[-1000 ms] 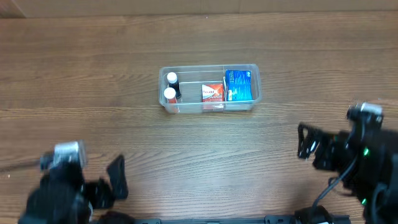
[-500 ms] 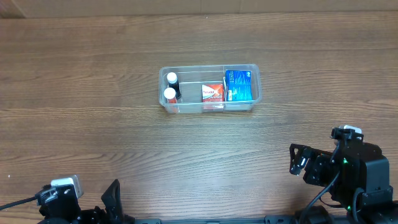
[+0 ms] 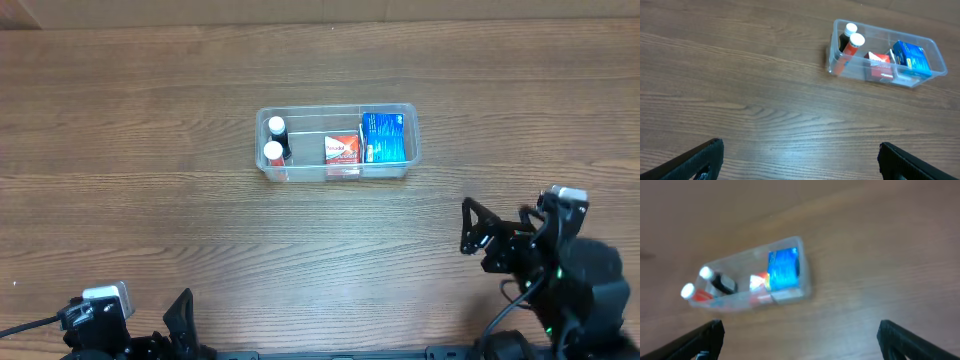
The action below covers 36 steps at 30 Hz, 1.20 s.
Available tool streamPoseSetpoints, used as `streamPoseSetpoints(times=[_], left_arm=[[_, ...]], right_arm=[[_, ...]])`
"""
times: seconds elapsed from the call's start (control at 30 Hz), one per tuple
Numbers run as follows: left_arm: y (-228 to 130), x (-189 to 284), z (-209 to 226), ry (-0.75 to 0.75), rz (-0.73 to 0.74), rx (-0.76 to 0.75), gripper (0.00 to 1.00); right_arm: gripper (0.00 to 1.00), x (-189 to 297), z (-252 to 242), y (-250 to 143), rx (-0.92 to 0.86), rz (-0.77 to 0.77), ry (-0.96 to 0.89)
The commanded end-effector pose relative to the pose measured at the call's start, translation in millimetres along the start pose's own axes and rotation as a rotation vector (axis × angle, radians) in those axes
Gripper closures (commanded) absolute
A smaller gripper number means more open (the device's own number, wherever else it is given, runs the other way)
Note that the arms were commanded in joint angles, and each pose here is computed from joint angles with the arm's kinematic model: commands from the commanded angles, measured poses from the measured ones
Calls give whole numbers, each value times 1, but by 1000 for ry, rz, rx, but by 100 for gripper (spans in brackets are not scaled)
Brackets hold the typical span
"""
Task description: Pack container
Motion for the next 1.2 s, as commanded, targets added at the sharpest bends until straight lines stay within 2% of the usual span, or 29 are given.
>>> streamPoseSetpoints(times=[0.0,0.2,0.37,0.47,0.67,0.83,0.93,1.17], left_arm=[[0,-1,1,7,-6,11,0],[0,-1,1,7,-6,11,0],[0,-1,1,7,-6,11,0],[0,-1,1,7,-6,11,0],[0,-1,1,7,-6,11,0],[0,-1,1,7,-6,11,0],[0,-1,1,7,-6,11,0],[0,-1,1,7,-6,11,0]], right_arm=[[0,-7,7,-16,116,-155,91],[0,-23,7,-24,170,-487,124],[0,-38,4,-38,201,-684,131],[0,-54,2,-54,221,-674,126],[0,-79,-7,-93,262,-447,81],[0,-79,-14,-91,254,-454,31],[0,-79,-15,-91,348,-456,1],[0,-79,-12,-92,358,-455,23]])
Point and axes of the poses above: each gripper's point midway between its finger pads, its own x axis back along the fingers, its own z axis along the line the jaws close on, y = z × x, the point moved 4 cm from there along x, back along the fingers, and after that the axes turned 13 degrees about x, right-handed, at the moved point
